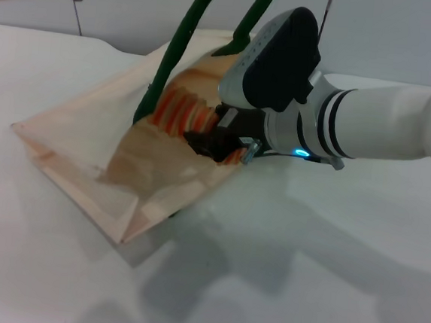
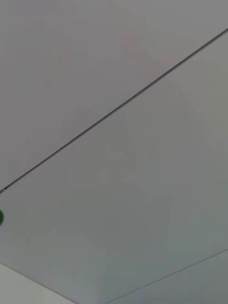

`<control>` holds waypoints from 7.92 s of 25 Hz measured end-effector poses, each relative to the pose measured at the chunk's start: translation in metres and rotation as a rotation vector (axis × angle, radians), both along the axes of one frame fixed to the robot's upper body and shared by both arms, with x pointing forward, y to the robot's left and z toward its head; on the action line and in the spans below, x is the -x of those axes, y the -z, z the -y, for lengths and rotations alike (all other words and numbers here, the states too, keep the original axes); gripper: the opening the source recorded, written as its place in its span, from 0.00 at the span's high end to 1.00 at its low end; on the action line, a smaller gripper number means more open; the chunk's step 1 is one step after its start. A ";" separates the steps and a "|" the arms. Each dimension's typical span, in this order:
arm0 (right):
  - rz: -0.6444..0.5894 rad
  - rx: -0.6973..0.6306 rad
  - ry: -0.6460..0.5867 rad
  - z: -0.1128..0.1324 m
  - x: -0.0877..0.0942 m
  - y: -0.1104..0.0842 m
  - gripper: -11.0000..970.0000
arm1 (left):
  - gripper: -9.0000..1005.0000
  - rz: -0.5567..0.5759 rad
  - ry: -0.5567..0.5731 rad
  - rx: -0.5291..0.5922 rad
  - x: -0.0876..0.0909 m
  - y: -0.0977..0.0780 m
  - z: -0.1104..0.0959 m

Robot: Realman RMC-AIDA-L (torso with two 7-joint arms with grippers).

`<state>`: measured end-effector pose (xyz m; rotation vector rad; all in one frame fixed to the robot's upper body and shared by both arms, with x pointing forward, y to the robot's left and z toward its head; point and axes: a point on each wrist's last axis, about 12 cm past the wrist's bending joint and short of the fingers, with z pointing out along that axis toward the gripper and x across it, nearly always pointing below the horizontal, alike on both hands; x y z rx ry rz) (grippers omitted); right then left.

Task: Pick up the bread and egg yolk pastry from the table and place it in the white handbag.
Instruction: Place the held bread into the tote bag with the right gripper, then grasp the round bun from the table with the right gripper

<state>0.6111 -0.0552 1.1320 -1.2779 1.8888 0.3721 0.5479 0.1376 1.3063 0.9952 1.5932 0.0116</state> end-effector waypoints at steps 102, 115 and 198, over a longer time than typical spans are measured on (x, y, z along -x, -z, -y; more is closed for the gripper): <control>-0.066 0.033 0.563 0.164 -0.057 0.021 0.09 | 0.88 -0.029 -0.182 -0.017 -0.004 0.018 -0.023; -0.083 0.023 0.561 0.162 -0.055 0.024 0.09 | 0.88 -0.034 -0.181 -0.022 -0.004 0.018 -0.023; -0.103 -0.032 0.519 0.152 -0.056 0.025 0.45 | 0.88 -0.033 -0.199 -0.032 -0.006 0.017 -0.026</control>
